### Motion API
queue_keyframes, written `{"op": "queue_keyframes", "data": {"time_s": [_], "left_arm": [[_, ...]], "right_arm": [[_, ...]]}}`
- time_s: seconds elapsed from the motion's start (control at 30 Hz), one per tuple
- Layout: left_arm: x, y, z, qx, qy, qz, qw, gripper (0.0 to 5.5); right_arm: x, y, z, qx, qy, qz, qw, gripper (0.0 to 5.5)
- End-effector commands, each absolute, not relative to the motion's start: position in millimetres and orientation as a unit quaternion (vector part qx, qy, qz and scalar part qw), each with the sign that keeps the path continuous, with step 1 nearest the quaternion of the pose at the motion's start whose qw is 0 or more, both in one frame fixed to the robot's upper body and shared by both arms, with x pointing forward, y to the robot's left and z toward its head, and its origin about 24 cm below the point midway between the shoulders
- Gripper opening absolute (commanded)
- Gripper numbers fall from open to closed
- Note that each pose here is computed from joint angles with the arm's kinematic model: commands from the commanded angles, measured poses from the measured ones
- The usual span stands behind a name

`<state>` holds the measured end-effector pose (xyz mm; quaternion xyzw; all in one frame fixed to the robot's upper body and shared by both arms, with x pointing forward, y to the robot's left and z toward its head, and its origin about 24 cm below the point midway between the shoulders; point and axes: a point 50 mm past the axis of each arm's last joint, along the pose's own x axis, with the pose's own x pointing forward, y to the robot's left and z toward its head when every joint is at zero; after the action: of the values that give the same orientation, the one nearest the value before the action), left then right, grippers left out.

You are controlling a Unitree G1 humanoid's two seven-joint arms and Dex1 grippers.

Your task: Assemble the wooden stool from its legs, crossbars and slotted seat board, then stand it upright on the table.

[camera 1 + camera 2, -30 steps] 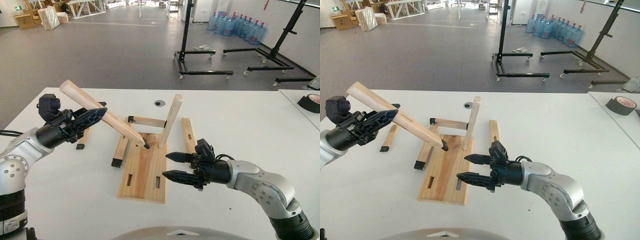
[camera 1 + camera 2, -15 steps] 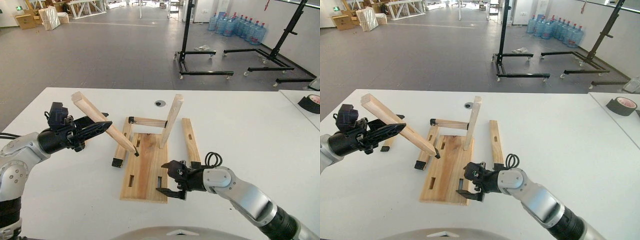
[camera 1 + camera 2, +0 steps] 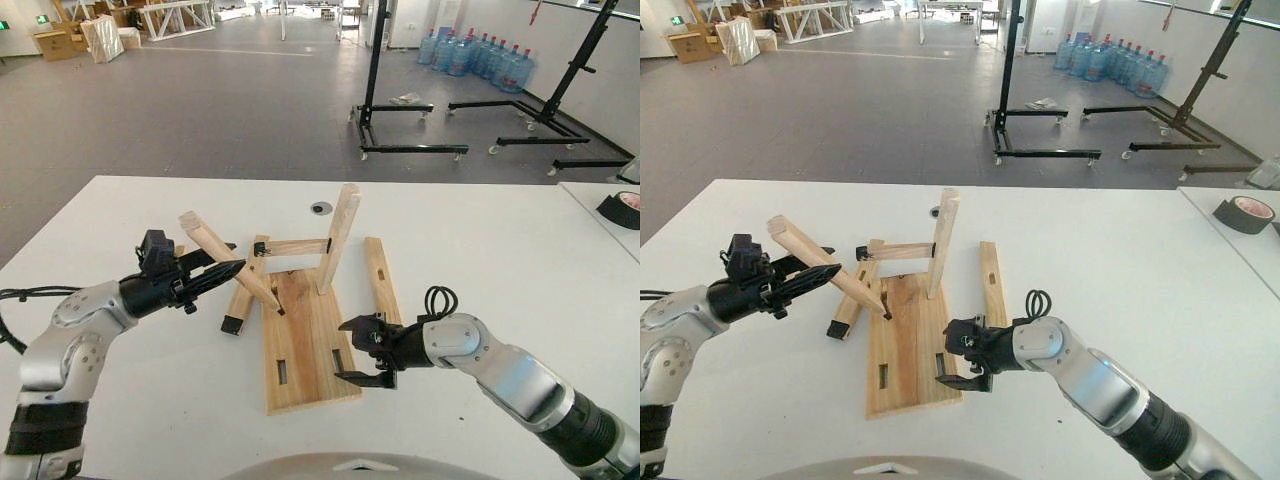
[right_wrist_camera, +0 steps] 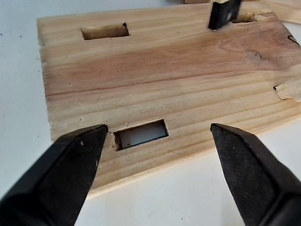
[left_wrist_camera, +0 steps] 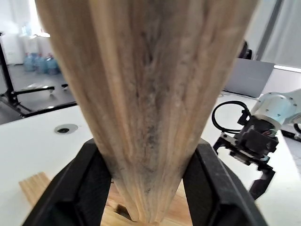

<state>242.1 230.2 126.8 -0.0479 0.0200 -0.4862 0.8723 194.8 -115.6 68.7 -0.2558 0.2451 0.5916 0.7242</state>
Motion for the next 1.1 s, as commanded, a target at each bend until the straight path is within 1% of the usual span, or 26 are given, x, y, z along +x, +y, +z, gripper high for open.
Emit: {"op": "queue_keyframes", "data": {"time_s": [0.03,0.17,0.3,0.47,0.63,0.73,0.87,1.1], "left_arm": [[262,233,126,-0.041,0.027,-0.505,0.862,2.02],[273,237,131,-0.022,0.039,-0.529,0.847,2.02],[276,241,137,0.016,0.057,-0.551,0.833,2.02],[282,240,152,0.033,0.055,-0.564,0.823,2.02],[285,235,146,0.033,0.07,-0.567,0.82,2.02],[286,231,144,0.016,0.063,-0.569,0.82,2.02],[282,229,136,0.004,0.073,-0.577,0.814,2.02],[276,234,135,0.015,0.096,-0.591,0.801,2.02]], "right_arm": [[191,-131,47,-0.23,0.324,0.576,0.714,4.03],[192,-132,46,-0.216,0.328,0.584,0.71,4.03],[192,-132,47,-0.204,0.328,0.591,0.709,4.03],[192,-134,44,-0.208,0.332,0.588,0.708,4.03],[193,-132,45,-0.21,0.329,0.589,0.708,4.03],[193,-133,45,-0.212,0.33,0.588,0.707,4.03],[193,-133,44,-0.216,0.33,0.588,0.706,4.03],[196,-135,46,-0.221,0.326,0.586,0.708,4.03]]}}
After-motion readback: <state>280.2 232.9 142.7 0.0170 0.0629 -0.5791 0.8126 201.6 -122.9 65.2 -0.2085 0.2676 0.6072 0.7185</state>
